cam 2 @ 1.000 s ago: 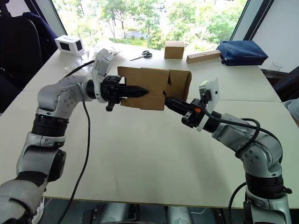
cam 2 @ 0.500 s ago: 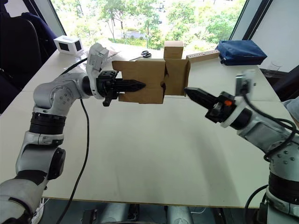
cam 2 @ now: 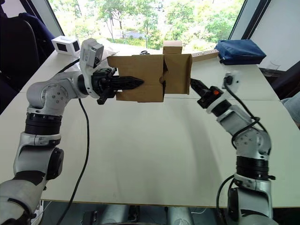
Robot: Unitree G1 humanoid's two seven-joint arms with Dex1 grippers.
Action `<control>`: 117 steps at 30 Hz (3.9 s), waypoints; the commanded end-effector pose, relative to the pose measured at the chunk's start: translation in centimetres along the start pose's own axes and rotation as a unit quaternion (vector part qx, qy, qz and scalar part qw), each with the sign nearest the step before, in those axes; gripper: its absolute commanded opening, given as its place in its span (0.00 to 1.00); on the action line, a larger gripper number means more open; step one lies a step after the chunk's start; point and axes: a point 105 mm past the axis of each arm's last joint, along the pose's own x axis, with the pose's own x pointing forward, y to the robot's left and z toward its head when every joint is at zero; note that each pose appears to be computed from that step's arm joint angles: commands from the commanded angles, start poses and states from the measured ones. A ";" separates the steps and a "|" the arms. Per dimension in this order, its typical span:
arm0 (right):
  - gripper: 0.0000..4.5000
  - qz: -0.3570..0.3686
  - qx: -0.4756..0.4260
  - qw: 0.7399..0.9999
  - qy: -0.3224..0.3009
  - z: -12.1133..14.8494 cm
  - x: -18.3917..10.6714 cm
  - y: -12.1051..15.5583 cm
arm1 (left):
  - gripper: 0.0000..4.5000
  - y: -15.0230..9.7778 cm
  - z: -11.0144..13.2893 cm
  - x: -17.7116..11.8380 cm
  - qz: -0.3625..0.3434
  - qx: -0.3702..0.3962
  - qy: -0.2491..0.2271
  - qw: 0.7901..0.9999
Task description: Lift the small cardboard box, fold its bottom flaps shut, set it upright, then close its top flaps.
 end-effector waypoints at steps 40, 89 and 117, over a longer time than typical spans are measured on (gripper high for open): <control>0.57 0.184 0.222 0.948 -0.134 2.0 -0.1 8.7 | 0.00 0.3 2.4 -0.2 0.012 0.023 -0.044 0.999; 0.57 0.178 0.248 0.938 -0.163 -0.7 3.9 13.7 | 0.00 1.4 2.2 0.9 0.040 0.022 -0.074 0.996; 0.42 0.118 0.189 0.962 -0.160 0.0 0.6 9.7 | 0.00 1.2 2.5 -0.3 0.039 0.019 -0.064 0.997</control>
